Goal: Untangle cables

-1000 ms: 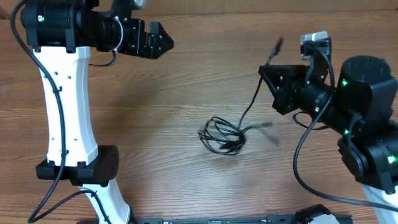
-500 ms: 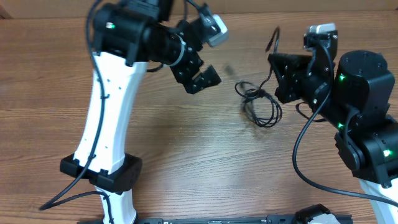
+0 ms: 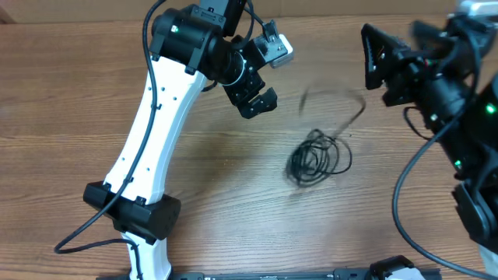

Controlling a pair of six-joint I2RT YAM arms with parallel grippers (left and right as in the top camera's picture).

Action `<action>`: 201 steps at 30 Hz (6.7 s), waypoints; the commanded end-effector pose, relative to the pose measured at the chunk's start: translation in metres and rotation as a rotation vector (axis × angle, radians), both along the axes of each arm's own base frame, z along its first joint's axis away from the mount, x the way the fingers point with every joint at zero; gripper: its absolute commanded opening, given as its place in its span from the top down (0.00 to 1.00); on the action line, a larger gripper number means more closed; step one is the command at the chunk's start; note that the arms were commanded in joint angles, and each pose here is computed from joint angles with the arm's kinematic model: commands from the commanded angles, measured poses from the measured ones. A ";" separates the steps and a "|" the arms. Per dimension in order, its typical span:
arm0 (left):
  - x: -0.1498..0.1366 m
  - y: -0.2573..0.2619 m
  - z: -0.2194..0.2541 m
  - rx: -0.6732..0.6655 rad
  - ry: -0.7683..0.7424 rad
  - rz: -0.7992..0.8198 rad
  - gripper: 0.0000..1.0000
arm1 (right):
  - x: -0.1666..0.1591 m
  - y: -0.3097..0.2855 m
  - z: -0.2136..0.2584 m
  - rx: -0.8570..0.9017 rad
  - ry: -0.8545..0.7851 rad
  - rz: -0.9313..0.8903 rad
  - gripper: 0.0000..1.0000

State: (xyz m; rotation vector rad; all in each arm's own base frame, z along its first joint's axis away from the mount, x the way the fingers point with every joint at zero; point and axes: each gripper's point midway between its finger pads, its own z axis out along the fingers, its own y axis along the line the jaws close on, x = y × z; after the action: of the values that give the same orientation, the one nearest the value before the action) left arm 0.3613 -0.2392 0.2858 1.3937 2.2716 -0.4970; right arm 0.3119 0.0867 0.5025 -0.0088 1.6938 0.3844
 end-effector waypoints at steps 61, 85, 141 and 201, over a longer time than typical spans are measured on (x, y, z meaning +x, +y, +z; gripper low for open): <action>0.081 -0.089 -0.291 -0.176 -0.059 0.114 0.96 | -0.026 -0.168 -0.167 0.115 0.736 -0.698 0.20; 0.008 -0.010 0.069 -0.357 -0.107 0.458 0.96 | -0.005 -0.089 -0.163 0.082 0.713 -0.136 0.27; -0.080 0.073 0.239 -0.775 -0.298 0.674 0.96 | -0.015 0.211 -0.266 -0.609 0.402 1.224 0.26; -0.096 0.161 0.160 -0.291 -0.311 0.935 0.96 | 0.016 0.002 -0.002 -0.033 0.112 0.260 0.96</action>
State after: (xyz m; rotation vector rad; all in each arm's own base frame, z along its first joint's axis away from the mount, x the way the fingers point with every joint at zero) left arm 0.2648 -0.0529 0.4444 -0.0140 2.1775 -0.1401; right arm 0.3071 0.0951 0.5201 -0.2941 1.7441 0.5824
